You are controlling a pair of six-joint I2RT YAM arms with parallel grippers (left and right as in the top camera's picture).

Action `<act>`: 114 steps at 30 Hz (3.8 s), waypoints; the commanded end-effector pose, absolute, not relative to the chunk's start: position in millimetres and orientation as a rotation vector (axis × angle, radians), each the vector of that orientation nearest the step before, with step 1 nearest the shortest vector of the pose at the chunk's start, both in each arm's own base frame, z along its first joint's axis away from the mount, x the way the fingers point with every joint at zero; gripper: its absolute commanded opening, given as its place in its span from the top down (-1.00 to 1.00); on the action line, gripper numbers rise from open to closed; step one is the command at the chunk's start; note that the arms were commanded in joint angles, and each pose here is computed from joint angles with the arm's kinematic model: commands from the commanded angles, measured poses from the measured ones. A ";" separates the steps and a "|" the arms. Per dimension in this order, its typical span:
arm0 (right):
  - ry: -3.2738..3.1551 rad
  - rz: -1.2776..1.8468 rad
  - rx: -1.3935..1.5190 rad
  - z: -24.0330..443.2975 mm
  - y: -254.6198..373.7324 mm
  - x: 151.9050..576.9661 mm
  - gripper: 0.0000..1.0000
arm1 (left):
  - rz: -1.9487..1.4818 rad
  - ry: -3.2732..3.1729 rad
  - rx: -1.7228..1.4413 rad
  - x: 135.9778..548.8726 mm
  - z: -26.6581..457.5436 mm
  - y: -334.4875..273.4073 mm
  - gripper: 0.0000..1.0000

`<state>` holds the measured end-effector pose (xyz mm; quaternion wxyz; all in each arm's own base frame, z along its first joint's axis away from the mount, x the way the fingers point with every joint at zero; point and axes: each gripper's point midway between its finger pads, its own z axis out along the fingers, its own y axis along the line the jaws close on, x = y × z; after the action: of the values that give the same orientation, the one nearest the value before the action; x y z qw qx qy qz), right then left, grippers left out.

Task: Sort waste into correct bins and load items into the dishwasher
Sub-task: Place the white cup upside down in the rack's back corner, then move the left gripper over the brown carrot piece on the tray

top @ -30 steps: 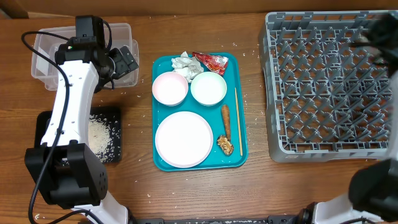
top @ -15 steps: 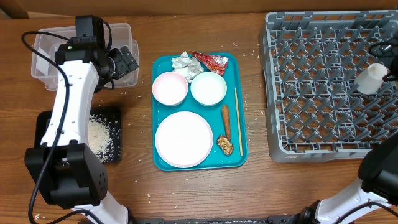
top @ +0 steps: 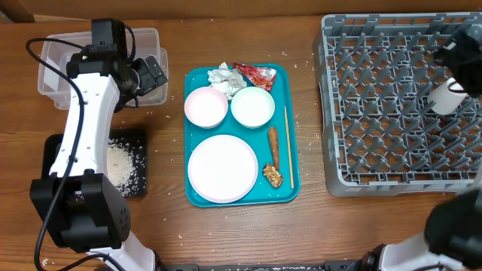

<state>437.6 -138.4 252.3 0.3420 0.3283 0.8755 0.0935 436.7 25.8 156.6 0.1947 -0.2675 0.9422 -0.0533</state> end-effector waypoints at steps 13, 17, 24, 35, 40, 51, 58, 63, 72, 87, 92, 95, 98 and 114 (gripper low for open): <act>2.866 0.444 -0.055 175.3 150.5 348.3 -0.83 | -0.147 2.606 -0.727 440.4 171.0 29.2 -1.00; 2.895 0.384 -0.084 155.4 171.0 342.4 -0.68 | -0.147 2.606 -0.727 440.4 171.0 29.2 -1.00; 2.724 0.168 0.160 199.2 130.2 366.5 -1.00 | -0.147 2.606 -0.727 440.4 171.0 29.2 -1.00; 2.492 -0.131 0.772 245.2 -63.5 368.4 -1.00 | -0.147 2.606 -0.727 440.4 171.0 29.2 -1.00; 2.446 -0.173 0.913 245.1 -106.5 359.7 -1.00 | -0.147 2.606 -0.727 440.4 171.0 29.2 -1.00; 2.417 -0.197 0.994 245.1 -129.8 351.9 -1.00 | -0.181 2.556 -0.704 453.1 177.5 26.2 -1.00; 2.418 -0.196 0.994 245.0 -129.7 351.9 -1.00 | -0.392 2.668 -0.686 433.7 170.8 -4.3 -1.00; 2.418 -0.197 0.994 245.0 -129.8 351.8 -1.00 | -0.751 2.833 -0.621 396.1 170.6 -63.8 -1.00; 2.418 -0.197 0.994 245.0 -129.8 351.8 -1.00 | -0.705 2.999 -0.137 348.9 165.4 -184.0 -1.00; 2.417 -0.197 0.994 245.1 -129.8 351.9 -1.00 | -0.245 2.812 0.036 314.3 146.3 -296.9 -1.00; 2.418 -0.197 0.994 244.9 -129.8 352.0 -1.00 | -0.242 2.849 -0.120 326.4 123.1 -294.9 -1.00; 2.418 -0.196 0.994 244.9 -129.8 352.0 -1.00 | -0.247 2.881 -0.129 331.1 103.6 -299.9 -0.89; 2.418 -0.197 0.994 244.9 -129.8 352.0 -1.00 | -0.241 2.927 -0.140 329.7 82.1 -304.9 -0.65; 2.418 -0.197 0.994 244.9 -129.8 352.0 -1.00 | -0.086 2.957 -0.201 340.1 17.8 -301.2 -0.41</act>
<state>350.3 -128.3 236.1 0.2440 0.3639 0.8961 -0.0711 334.2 -305.6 24.8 0.0760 -0.0564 0.9943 -0.0482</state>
